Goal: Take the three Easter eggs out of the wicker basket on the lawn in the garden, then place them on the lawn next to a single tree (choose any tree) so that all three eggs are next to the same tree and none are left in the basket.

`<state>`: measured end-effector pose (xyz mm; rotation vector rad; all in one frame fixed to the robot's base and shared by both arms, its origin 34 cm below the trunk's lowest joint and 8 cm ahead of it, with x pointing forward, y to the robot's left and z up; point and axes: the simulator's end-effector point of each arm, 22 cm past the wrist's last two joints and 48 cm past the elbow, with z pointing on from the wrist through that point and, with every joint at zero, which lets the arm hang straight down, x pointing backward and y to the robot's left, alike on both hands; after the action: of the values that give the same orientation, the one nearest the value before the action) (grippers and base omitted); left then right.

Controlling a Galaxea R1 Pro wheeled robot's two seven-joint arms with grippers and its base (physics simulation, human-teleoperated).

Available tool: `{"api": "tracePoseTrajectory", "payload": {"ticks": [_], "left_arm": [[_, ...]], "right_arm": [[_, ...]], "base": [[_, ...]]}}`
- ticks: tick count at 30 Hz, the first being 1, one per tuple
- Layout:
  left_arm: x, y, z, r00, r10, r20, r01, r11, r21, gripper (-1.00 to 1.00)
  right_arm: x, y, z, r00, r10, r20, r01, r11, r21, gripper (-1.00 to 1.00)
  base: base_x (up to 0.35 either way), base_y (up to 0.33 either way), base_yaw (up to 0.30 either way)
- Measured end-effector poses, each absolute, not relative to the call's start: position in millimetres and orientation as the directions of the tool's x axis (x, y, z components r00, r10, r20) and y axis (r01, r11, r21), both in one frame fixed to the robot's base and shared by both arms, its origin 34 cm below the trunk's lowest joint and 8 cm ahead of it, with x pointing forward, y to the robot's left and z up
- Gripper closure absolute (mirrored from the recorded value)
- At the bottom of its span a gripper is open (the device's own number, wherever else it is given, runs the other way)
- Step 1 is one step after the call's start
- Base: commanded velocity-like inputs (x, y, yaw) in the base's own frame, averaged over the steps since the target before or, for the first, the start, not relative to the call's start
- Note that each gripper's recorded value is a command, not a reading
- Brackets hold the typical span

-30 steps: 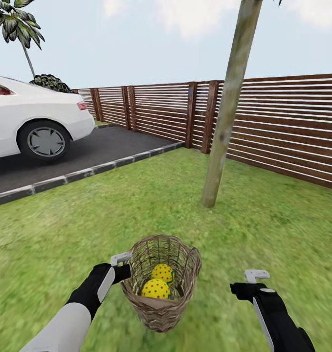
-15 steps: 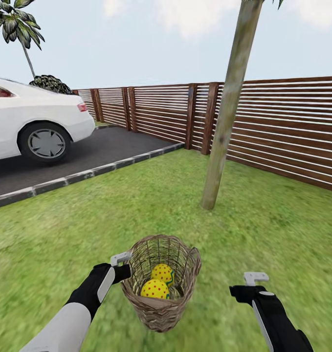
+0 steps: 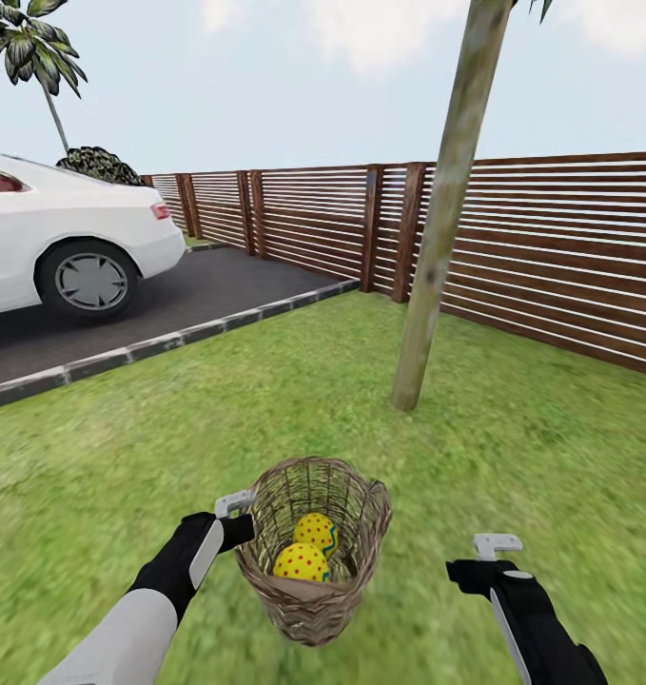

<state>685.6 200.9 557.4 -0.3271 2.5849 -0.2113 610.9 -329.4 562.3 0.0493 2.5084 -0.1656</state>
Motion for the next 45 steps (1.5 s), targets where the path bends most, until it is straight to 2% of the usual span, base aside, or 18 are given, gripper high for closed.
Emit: {"api": "tracePoseTrajectory", "payload": {"ticks": [18, 25, 35, 45], "left_arm": [[685.2, 200.3, 557.7, -0.835, -0.269, -0.479, -0.188, 0.959, -0.212, 1.00], [685.4, 200.4, 557.8, -0.835, -0.268, -0.480, -0.187, 0.960, -0.211, 1.00], [685.4, 200.5, 557.9, -0.835, -0.269, -0.480, -0.187, 0.959, -0.211, 1.00], [685.5, 200.2, 557.9, -0.835, -0.269, -0.480, -0.187, 0.959, -0.212, 1.00]], "right_arm": [[610.7, -329.2, 562.6, -0.809, -0.002, -0.588, 0.074, 0.992, -0.106, -1.00], [610.9, -328.8, 563.0, -0.808, -0.002, -0.589, 0.074, 0.992, -0.104, -1.00], [610.9, -328.9, 563.0, -0.808, -0.003, -0.589, 0.073, 0.992, -0.106, -1.00], [610.8, -328.8, 562.8, -0.808, -0.002, -0.589, 0.074, 0.992, -0.105, -1.00]], "base": [[0.318, 0.000, -0.002], [0.339, 0.000, -0.241], [0.339, 0.000, -0.026], [0.339, 0.000, -0.249]]}}
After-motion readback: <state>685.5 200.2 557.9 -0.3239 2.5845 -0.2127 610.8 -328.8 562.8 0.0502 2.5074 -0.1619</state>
